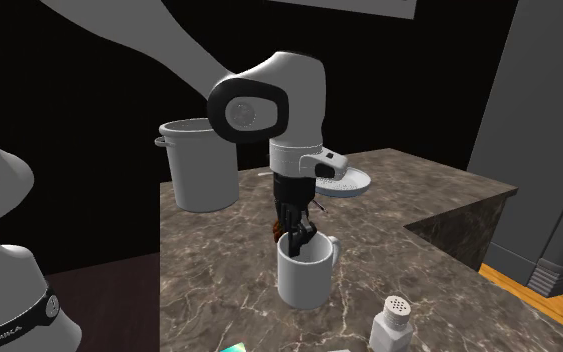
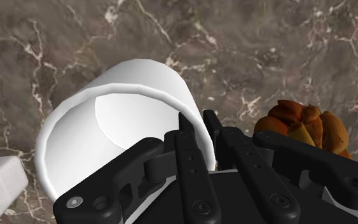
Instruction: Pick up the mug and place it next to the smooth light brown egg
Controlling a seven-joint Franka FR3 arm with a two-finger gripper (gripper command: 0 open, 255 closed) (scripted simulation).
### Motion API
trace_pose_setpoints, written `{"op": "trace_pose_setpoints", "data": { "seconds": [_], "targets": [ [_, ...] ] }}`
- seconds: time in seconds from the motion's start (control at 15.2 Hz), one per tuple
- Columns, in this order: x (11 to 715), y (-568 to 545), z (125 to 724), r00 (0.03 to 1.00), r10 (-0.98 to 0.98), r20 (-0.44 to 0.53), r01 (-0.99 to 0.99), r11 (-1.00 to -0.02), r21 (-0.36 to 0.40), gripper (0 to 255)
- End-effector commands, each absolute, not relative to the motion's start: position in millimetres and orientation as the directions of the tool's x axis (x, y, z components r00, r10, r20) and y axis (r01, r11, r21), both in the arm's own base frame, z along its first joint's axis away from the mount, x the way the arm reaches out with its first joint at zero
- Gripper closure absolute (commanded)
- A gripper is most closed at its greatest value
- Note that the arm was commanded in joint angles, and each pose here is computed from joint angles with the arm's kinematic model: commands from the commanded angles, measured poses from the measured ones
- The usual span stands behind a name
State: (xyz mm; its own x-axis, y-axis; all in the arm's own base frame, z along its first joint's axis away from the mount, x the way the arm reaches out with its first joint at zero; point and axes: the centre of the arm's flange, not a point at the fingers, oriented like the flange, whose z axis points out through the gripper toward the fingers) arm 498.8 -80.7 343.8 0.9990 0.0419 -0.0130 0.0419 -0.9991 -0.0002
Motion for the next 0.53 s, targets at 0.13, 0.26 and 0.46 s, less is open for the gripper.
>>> {"op": "trace_pose_setpoints", "data": {
  "seconds": [0.13,0.26,0.46],
  "targets": [
    [499,-81,344,0.999,0.042,-0.013,0.042,-0.999,0.000,255],
    [499,-81,354,0.999,0.042,-0.013,0.042,-0.999,0.000,255],
    [499,-81,370,0.999,0.042,-0.013,0.042,-0.999,0.000,255]
  ]
}}
